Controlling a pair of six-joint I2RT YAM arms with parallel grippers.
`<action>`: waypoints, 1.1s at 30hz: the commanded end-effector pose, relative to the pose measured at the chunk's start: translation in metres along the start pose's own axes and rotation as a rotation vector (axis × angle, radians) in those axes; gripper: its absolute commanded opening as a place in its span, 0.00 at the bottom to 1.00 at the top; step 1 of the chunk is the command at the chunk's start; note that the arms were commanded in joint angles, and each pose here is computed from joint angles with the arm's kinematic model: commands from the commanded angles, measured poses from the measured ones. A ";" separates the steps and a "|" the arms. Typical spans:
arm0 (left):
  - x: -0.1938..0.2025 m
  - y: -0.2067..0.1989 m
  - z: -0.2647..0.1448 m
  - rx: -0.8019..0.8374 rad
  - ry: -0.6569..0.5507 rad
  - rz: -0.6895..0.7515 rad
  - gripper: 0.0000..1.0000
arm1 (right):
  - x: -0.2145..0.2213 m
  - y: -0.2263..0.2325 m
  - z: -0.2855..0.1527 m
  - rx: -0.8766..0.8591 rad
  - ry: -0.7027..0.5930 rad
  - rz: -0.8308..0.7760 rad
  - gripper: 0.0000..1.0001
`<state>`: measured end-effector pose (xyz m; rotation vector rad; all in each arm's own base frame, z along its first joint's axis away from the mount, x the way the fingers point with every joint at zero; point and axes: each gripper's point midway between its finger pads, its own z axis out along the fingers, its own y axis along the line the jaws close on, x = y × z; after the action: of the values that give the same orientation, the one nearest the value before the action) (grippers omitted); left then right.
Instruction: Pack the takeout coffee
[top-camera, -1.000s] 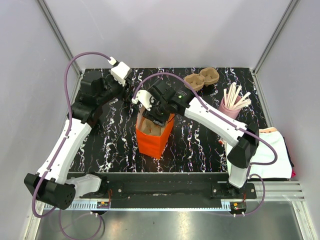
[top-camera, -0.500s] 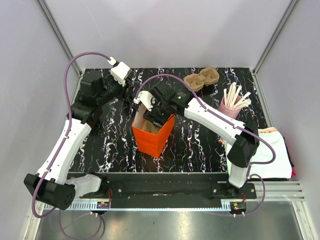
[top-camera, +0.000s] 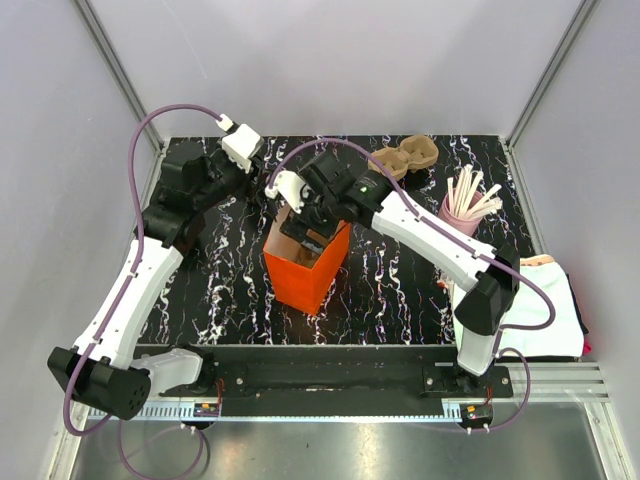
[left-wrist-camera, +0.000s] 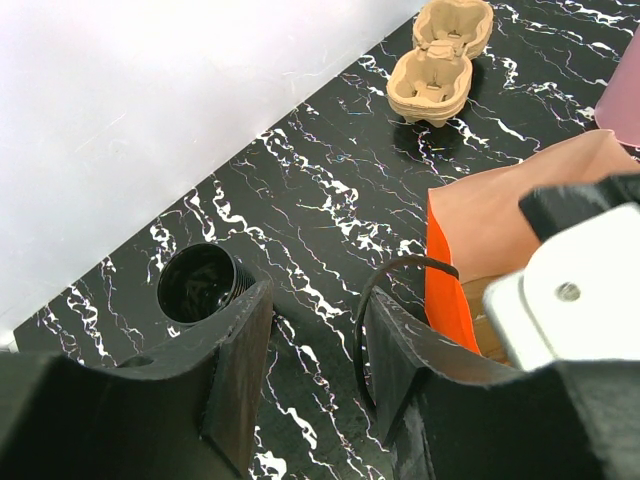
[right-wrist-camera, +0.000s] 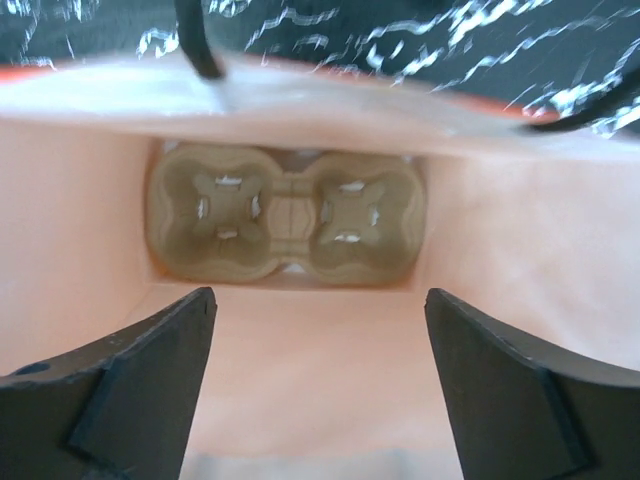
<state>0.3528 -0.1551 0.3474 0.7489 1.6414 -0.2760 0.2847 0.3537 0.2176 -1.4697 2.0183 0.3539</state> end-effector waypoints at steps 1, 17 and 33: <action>-0.018 0.005 -0.004 -0.027 -0.055 0.029 0.47 | -0.040 -0.016 -0.056 0.075 -0.142 -0.037 0.94; -0.023 0.003 -0.007 -0.026 -0.066 0.037 0.48 | -0.059 -0.014 -0.134 0.100 -0.209 -0.019 0.99; -0.024 0.002 -0.009 -0.026 -0.067 0.036 0.48 | -0.057 0.000 -0.163 0.067 -0.262 -0.052 1.00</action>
<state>0.3512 -0.1584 0.3470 0.7596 1.6394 -0.2783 0.2533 0.3146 0.3694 -1.3466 1.7899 0.4015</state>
